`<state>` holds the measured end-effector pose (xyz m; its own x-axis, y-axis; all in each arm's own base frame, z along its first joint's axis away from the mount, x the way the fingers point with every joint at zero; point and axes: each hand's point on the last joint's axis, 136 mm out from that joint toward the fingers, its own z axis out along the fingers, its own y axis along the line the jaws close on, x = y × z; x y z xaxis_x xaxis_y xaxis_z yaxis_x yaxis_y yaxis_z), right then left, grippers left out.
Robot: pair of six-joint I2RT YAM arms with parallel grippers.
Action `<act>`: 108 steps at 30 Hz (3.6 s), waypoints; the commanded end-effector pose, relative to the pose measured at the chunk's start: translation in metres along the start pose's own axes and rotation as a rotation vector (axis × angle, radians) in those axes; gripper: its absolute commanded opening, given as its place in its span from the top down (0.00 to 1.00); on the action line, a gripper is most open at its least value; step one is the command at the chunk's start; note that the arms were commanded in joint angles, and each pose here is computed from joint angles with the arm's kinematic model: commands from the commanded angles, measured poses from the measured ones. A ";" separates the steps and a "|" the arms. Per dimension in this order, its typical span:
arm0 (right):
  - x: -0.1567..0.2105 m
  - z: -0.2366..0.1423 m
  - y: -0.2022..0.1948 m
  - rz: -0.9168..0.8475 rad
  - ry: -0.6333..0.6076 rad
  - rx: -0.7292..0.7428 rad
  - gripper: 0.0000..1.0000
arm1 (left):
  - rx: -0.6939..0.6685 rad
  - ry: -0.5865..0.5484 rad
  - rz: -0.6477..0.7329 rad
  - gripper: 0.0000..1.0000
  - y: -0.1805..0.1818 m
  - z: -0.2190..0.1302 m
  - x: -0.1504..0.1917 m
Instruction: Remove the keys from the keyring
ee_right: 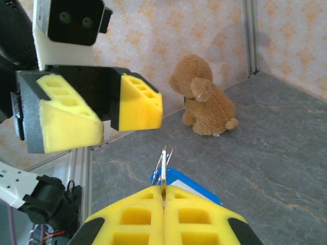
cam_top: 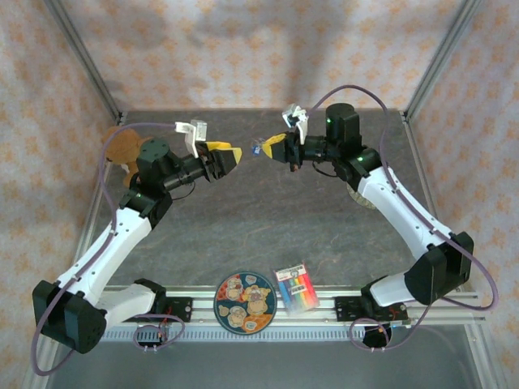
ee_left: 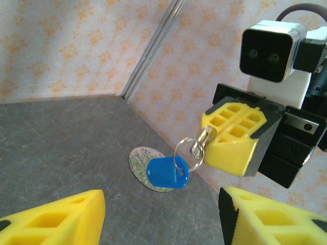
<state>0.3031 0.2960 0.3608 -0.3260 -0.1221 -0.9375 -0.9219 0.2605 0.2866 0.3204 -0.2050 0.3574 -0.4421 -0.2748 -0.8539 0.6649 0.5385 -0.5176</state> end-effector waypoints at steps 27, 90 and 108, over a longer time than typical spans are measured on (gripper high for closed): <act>-0.018 -0.007 0.034 -0.016 -0.023 -0.182 1.00 | 0.301 0.065 -0.051 0.59 -0.044 0.016 -0.020; -0.017 -0.015 0.041 -0.171 -0.160 0.024 1.00 | 0.354 -0.108 -0.138 0.75 -0.051 0.003 -0.044; -0.016 -0.007 0.015 -0.077 -0.049 -0.029 1.00 | 0.115 -0.046 -0.037 0.52 -0.028 -0.017 -0.019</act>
<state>0.2915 0.2934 0.3700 -0.2600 -0.0908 -0.9613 -0.9376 0.2620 0.2288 0.3028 -0.2103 0.3913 -0.4758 -0.3428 -0.8100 0.7208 0.3759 -0.5824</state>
